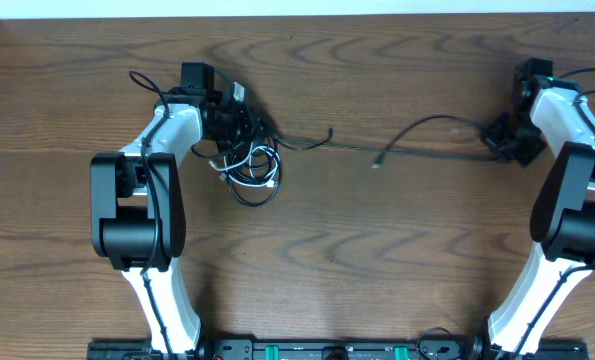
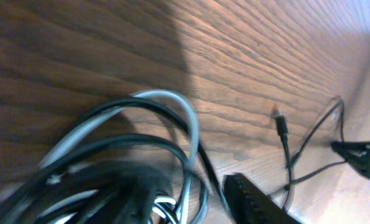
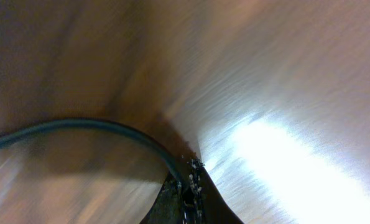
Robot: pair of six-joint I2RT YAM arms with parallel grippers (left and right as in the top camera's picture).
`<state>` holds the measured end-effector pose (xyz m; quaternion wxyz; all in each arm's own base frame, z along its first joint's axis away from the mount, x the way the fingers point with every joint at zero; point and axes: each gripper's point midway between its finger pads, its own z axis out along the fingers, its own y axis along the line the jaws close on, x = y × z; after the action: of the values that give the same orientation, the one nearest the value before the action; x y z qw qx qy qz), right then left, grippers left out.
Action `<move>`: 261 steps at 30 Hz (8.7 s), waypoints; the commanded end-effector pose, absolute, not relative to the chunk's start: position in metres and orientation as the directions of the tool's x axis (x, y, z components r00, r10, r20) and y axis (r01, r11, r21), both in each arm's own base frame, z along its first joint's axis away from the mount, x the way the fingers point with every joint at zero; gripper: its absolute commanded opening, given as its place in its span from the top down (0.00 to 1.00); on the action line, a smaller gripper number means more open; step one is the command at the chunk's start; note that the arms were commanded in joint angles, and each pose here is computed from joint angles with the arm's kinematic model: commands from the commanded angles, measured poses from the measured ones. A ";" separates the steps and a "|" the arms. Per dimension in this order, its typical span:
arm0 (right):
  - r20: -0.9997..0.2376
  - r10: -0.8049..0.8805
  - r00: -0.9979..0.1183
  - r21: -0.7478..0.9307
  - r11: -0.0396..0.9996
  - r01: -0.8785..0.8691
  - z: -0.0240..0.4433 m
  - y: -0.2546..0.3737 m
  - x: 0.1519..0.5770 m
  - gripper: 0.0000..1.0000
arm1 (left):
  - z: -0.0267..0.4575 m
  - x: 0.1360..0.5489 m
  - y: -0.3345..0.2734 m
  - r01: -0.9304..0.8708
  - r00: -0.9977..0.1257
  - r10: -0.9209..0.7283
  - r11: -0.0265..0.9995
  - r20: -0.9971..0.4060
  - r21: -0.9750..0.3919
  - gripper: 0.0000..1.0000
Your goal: Untangle cables
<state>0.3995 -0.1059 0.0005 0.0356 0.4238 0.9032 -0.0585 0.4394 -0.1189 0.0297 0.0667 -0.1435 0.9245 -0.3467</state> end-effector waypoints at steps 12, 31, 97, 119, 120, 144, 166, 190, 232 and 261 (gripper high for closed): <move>-0.365 0.752 -0.549 -0.339 0.442 0.831 0.009 -0.220 0.371 0.99 | 0.014 0.443 -0.095 -0.259 -0.936 -0.349 0.761 -0.039 -0.595 0.35; -0.363 0.701 -0.614 -0.348 0.509 0.787 0.007 -0.251 0.373 0.75 | 0.008 0.445 -0.085 -0.275 -0.929 -0.365 0.795 -0.063 -0.540 0.31; -0.601 -0.422 -0.679 0.240 0.714 -0.657 0.063 0.303 0.481 0.21 | 0.072 0.445 -0.084 -0.219 -0.916 -0.367 0.795 -0.161 -0.566 0.12; -0.550 -0.359 -0.754 0.108 0.865 -0.490 0.010 0.282 0.504 0.99 | 0.056 0.442 -0.034 -0.468 -0.816 -0.564 0.774 -0.127 -0.425 0.07; -0.552 -0.347 -0.758 0.096 0.877 -0.471 0.014 0.275 0.507 0.99 | 0.056 0.442 -0.034 -0.468 -0.816 -0.564 0.774 -0.127 -0.425 0.07; -0.305 -0.281 -0.910 -0.102 0.960 -0.262 0.000 0.129 0.495 0.99 | 0.058 0.441 -0.085 -0.315 -0.891 -0.420 0.845 -0.172 -0.432 0.16; -0.254 -0.285 -0.924 -0.075 0.959 -0.275 -0.004 0.130 0.482 0.99 | 0.058 0.428 -0.118 -0.270 -0.910 -0.318 0.941 -0.265 -0.203 0.26; -0.254 -0.285 -0.924 -0.075 0.959 -0.274 -0.004 0.130 0.482 0.99 | 0.002 0.440 -0.087 -0.180 -0.934 -0.133 0.976 -0.330 0.118 0.70; -0.041 0.231 -0.972 -0.236 0.943 0.234 -0.044 -0.142 0.410 0.99 | -0.009 0.419 0.054 -0.470 -0.871 -0.459 0.883 -0.176 0.022 0.69; -0.059 0.417 -0.907 -0.122 0.899 0.421 -0.009 -0.222 0.395 0.71 | -0.008 0.427 0.028 -0.444 -0.877 -0.460 0.886 -0.137 -0.134 0.68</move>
<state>0.3900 -0.2233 0.0007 0.0402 0.2470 0.9676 -0.0324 0.4318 0.0196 0.0013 0.0950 -0.2195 0.9696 -0.0514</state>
